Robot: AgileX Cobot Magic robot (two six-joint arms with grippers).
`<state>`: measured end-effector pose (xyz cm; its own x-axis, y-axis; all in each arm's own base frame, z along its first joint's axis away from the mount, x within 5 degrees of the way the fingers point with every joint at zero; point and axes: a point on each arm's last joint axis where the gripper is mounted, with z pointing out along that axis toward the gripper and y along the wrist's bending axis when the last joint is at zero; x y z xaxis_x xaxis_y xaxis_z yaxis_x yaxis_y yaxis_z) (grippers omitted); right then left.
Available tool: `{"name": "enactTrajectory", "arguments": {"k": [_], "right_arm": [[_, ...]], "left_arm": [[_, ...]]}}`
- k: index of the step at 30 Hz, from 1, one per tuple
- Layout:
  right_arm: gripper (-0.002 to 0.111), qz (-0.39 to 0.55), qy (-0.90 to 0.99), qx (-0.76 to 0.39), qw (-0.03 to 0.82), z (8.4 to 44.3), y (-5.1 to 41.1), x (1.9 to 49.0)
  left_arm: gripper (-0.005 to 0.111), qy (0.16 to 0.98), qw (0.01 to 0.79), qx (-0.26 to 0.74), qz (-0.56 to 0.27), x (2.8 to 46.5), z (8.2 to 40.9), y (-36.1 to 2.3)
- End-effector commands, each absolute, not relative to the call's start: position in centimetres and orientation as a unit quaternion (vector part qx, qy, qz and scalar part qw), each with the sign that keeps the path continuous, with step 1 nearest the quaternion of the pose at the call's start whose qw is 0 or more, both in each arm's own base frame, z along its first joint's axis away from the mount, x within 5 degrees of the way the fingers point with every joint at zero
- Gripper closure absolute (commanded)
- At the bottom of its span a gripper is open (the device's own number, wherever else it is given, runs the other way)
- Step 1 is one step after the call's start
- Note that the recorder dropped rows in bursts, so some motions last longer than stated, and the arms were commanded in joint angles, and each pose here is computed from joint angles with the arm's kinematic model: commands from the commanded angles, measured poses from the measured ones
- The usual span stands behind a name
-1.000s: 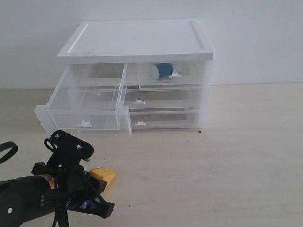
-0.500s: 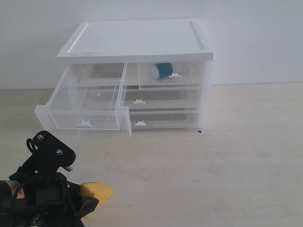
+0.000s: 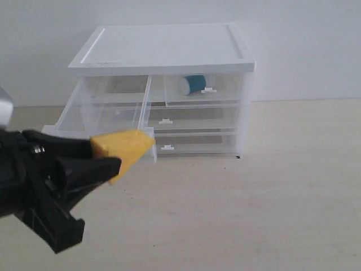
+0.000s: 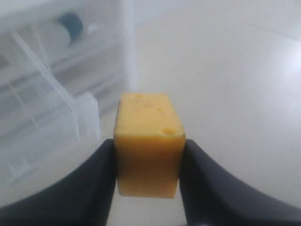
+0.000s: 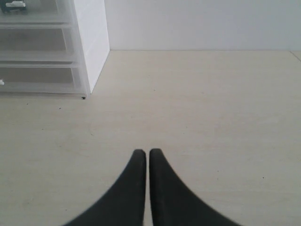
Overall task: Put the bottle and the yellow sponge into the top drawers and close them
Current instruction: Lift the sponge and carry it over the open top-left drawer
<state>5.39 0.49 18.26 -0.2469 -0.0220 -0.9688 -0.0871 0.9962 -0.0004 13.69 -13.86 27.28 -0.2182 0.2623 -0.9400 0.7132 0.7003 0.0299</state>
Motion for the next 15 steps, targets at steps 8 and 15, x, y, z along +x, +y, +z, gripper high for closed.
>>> {"name": "enactTrajectory", "arguments": {"k": [8,15], "right_arm": [[0.108,0.023,0.785,-0.035,0.619,18.4,0.5,5.4],[0.108,0.023,0.785,-0.035,0.619,18.4,0.5,5.4]], "left_arm": [[0.103,0.736,0.609,0.255,-0.150,18.8,30.7,-13.0],[0.103,0.775,0.585,0.216,-0.099,23.4,29.1,-12.1]]}}
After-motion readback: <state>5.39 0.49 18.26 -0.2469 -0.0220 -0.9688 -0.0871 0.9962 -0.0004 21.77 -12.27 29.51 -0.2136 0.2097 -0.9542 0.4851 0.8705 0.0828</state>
